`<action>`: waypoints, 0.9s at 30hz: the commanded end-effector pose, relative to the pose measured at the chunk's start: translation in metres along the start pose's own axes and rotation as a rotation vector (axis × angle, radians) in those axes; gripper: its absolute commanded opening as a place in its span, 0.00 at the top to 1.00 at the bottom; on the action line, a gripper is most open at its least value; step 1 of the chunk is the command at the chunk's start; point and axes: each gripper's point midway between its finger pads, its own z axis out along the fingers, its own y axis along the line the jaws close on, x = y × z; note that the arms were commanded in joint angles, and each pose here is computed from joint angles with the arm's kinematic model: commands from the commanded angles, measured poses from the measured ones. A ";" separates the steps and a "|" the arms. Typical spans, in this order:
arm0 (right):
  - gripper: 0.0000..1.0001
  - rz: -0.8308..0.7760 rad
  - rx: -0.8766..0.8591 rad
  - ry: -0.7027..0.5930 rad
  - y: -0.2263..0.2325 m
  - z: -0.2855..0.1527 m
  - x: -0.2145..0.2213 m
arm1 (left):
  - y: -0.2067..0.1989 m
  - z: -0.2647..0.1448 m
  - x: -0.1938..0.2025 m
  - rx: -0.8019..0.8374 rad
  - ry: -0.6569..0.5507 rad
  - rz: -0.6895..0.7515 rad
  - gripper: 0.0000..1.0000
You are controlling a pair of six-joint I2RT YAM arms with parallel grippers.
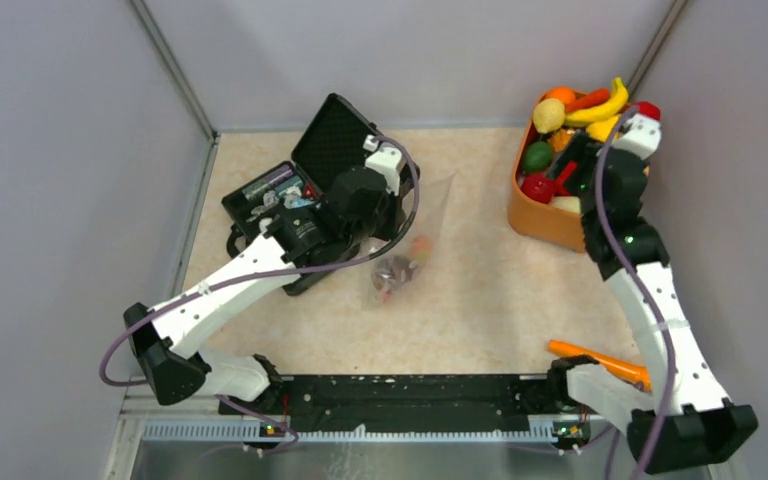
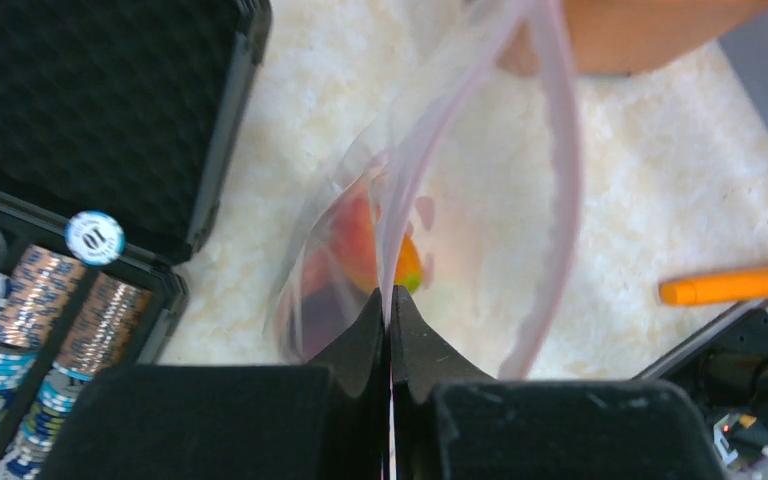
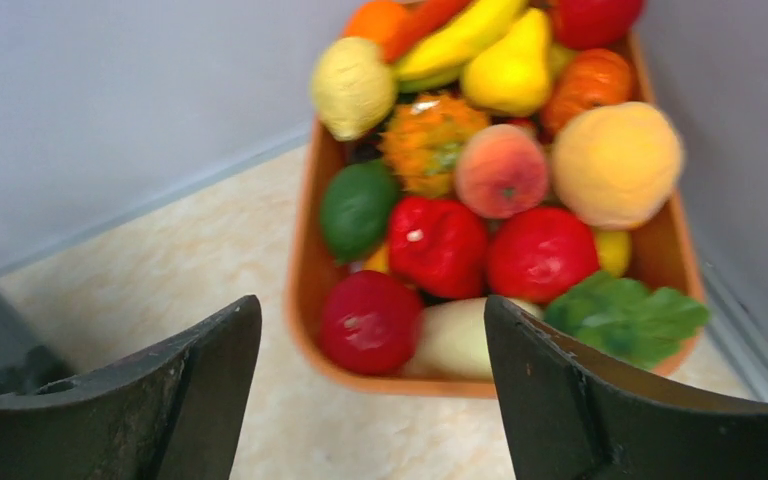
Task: Place the food in the zip-top bag and seal the zipper
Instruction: Pick up the fake fruit from the bin.
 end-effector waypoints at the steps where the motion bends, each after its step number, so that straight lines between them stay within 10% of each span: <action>1: 0.18 0.029 -0.074 0.178 -0.017 0.017 0.004 | -0.016 0.013 0.021 0.085 0.063 -0.023 1.00; 27: 0.29 -0.042 0.293 0.260 -0.099 0.123 -0.008 | -0.014 0.018 0.030 0.112 0.057 0.061 1.00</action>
